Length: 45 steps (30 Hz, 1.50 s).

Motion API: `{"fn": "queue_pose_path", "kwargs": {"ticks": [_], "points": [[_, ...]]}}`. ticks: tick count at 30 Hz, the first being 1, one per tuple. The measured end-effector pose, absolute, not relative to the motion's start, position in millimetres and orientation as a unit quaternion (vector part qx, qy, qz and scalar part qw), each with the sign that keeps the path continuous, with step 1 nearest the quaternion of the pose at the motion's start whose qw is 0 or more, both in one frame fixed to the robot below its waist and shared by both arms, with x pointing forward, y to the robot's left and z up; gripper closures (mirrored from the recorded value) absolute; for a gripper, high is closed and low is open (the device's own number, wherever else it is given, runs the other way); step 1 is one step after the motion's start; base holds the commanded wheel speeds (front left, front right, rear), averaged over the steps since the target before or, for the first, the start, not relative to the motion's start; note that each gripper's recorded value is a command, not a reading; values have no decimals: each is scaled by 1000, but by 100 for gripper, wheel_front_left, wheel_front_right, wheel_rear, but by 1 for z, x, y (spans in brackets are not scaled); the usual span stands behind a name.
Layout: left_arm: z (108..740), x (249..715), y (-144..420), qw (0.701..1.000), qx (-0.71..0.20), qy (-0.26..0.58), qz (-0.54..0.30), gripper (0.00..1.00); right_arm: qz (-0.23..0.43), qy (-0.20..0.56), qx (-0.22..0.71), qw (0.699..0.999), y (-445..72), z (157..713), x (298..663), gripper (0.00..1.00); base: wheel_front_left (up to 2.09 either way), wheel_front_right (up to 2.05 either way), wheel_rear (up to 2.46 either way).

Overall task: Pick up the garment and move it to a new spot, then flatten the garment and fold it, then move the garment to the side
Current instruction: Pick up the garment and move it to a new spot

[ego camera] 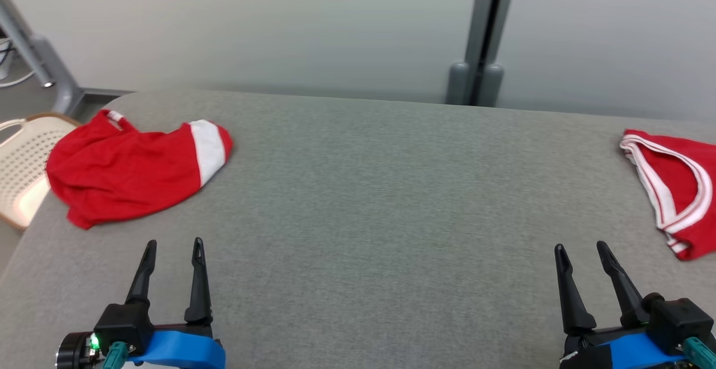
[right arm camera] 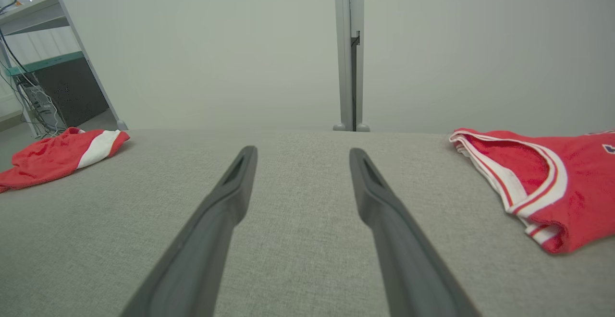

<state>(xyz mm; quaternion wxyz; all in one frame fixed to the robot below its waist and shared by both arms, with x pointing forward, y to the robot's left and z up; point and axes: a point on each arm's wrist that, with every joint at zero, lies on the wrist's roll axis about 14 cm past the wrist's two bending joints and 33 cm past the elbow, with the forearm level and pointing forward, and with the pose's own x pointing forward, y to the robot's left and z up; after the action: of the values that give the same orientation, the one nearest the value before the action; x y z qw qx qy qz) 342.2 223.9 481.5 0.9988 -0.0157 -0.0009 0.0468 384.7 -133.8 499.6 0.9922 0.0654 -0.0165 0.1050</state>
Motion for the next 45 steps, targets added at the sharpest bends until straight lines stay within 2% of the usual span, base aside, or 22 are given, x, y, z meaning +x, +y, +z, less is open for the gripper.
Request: {"fn": "queue_pose_path", "kwargs": {"ticks": [17,28,37,45], "points": [[485,272,311,980,-3,-1,199,0,238,4,74,969,-37,489,408,0,0,0,0],[479,243,331,969,-2,13,247,0,287,18,76,955,-2,480,412,0,0,0,0],[476,261,325,972,-12,16,235,0,261,21,75,962,-23,476,417,0,0,0,0],[514,345,331,980,13,-37,197,0,224,22,61,973,-56,468,440,0,0,0,0]]}}
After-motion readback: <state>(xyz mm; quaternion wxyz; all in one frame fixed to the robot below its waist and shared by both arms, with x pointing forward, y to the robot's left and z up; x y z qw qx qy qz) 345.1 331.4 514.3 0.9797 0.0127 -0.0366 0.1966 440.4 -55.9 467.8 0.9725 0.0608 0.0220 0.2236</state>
